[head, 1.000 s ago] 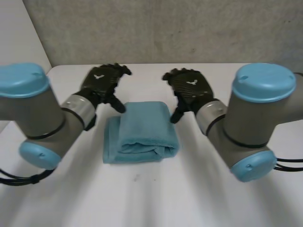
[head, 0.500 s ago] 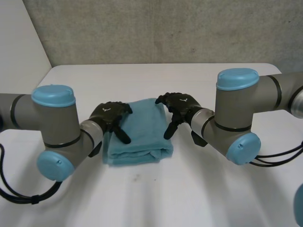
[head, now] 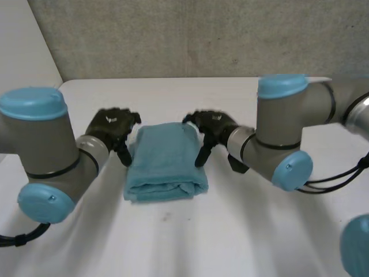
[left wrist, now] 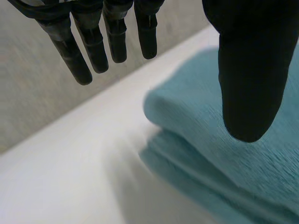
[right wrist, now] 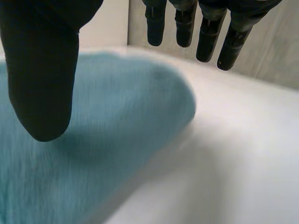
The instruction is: Fold the laundry
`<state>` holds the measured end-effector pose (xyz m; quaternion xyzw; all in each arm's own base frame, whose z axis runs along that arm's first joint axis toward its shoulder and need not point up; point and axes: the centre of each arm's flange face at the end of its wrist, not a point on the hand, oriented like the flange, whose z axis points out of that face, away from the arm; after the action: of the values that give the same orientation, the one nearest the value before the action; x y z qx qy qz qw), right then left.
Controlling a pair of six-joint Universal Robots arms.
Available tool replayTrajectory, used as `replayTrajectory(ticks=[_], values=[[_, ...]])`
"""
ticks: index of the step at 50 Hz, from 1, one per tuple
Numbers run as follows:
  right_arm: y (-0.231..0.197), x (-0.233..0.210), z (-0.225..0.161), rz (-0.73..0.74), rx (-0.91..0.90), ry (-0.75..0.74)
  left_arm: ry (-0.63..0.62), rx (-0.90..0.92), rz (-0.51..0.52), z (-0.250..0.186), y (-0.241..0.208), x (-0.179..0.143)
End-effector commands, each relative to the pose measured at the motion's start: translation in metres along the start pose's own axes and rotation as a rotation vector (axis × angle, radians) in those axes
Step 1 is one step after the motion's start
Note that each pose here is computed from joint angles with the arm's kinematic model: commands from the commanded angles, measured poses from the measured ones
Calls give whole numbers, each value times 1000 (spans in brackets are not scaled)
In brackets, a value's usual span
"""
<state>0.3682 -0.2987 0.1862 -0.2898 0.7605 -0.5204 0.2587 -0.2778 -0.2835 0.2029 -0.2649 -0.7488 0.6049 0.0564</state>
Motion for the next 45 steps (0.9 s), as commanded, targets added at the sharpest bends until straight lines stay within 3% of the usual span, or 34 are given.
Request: replayTrajectory(ticks=[1, 7, 14, 45], values=[[-98, 13, -70, -38, 249, 229, -48, 198, -81, -31, -76, -22], [-133, 60, -132, -68, 345, 482, -69, 204, -206, -68, -115, -46], [-120, 70, -166, -94, 309, 561, -57, 195, -233, -83, -121, -53], [-119, 64, -165, -130, 323, 495, -56, 219, -242, -84, -116, -53]])
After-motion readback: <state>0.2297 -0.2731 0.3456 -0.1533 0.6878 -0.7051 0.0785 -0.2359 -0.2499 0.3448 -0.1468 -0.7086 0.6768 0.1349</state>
